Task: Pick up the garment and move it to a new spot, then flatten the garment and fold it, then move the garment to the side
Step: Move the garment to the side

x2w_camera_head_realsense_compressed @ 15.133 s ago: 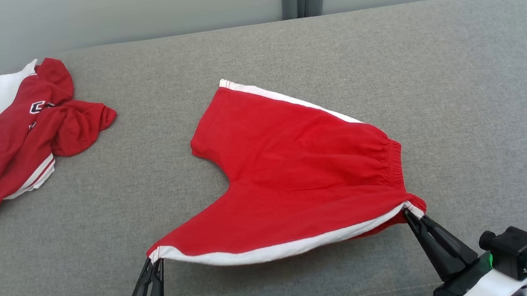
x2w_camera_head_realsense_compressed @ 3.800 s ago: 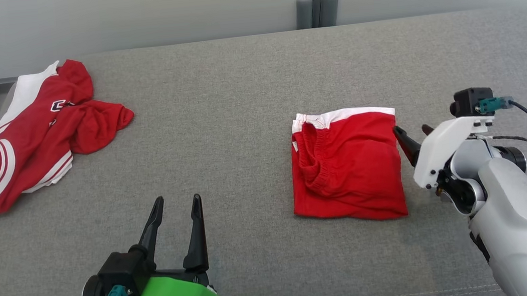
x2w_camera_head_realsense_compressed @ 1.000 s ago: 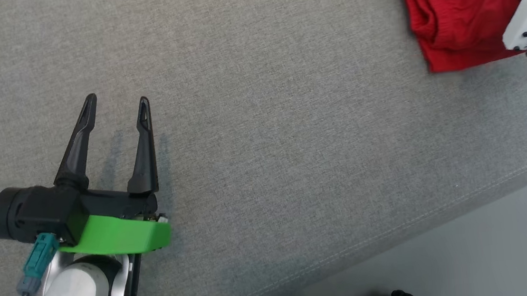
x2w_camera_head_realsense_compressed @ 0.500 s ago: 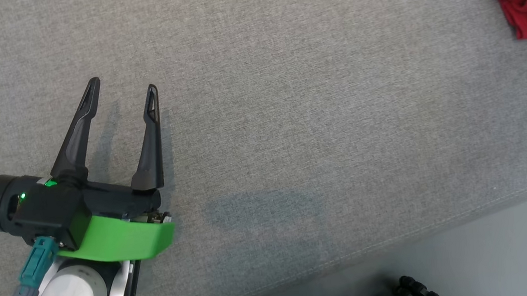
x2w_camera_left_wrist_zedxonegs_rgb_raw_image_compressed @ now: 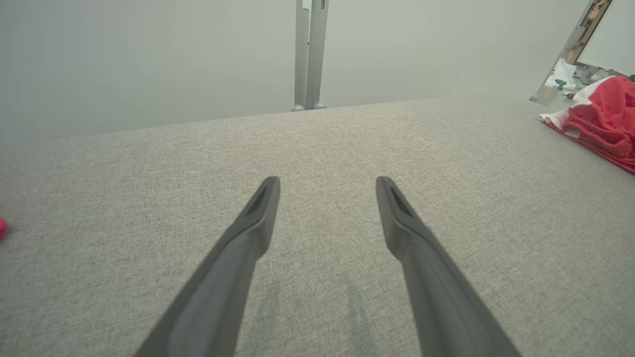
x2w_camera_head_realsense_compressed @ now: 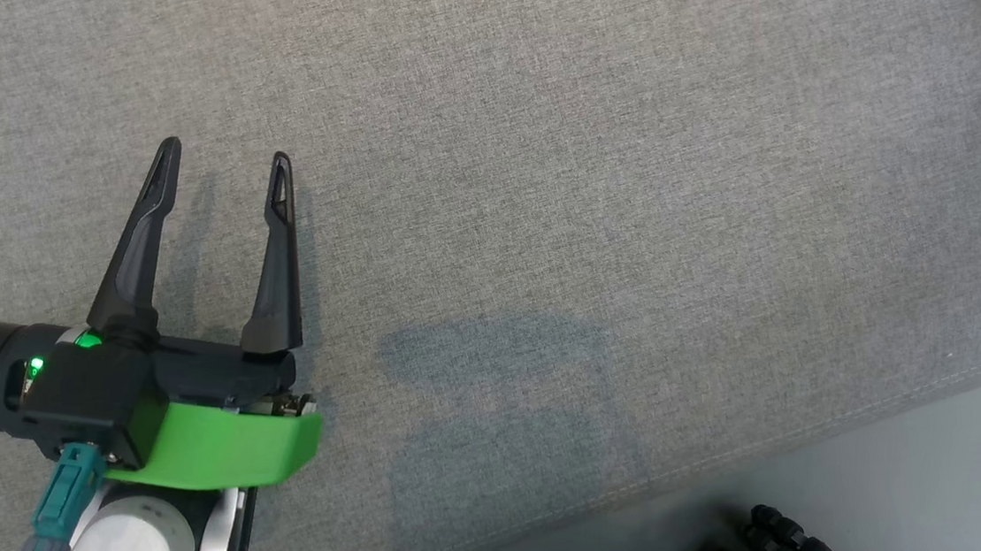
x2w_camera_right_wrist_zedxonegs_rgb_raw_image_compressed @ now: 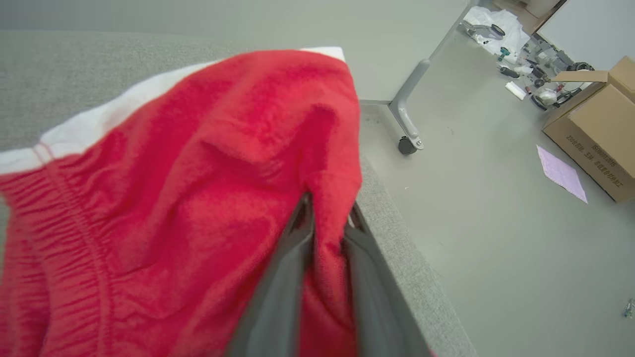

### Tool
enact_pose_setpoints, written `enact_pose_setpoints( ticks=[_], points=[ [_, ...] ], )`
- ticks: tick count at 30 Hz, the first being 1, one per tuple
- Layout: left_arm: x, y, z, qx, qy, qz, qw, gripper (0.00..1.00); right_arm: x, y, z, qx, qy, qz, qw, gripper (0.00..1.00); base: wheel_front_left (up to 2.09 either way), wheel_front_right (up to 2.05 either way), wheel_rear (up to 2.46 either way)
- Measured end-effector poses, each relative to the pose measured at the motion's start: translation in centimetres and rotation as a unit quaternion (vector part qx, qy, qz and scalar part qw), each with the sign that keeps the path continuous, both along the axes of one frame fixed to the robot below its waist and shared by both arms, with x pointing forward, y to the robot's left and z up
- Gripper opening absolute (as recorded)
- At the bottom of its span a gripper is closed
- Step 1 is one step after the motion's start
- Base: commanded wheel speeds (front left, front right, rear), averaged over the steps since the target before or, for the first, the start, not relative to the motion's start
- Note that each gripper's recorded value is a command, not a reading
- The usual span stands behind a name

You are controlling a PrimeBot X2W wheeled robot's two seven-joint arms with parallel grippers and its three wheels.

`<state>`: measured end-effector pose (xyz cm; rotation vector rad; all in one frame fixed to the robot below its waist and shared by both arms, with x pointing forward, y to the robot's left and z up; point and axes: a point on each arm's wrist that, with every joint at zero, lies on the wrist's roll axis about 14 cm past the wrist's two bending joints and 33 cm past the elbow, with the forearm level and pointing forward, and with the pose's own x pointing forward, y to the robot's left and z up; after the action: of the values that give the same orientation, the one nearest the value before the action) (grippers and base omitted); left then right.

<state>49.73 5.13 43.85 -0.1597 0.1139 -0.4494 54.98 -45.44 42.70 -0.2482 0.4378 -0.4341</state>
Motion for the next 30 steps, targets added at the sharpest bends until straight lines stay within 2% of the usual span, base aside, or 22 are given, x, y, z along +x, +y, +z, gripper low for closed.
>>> enact_pose_setpoints(
  ticks=[10,13,17,23,27,30],
  points=[
    [-0.1,-0.4,0.5,0.001,-0.007,-0.005,1.0,1.0,-0.4,-0.6,2.1,-0.029,-0.025,0.002,0.999,1.0,0.0,0.0,0.0],
    [-0.2,-0.5,0.8,-0.003,-0.008,-0.003,1.0,1.0,-0.4,0.3,2.2,-0.026,-0.03,0.011,0.999,1.0,0.0,0.0,0.0],
    [-0.4,-0.5,1.5,-0.013,-0.012,0.003,1.0,1.0,-0.1,2.0,2.9,-0.012,-0.051,0.023,0.998,1.0,0.0,0.0,0.0],
    [-1.1,0.1,2.5,-0.029,-0.013,0.021,0.999,1.0,-0.4,5.3,3.8,0.037,-0.094,0.036,0.994,1.0,0.0,0.0,0.0],
    [-1.7,1.1,3.1,-0.029,-0.017,0.04,0.999,1.0,-0.4,7.6,6.5,0.063,-0.155,0.054,0.984,1.0,0.0,0.0,0.0],
    [-2.5,1.8,3.1,-0.032,-0.01,0.058,0.998,1.0,-1.5,9.6,7.2,0.073,-0.173,0.078,0.979,1.0,0.0,0.0,0.0]
  ],
)
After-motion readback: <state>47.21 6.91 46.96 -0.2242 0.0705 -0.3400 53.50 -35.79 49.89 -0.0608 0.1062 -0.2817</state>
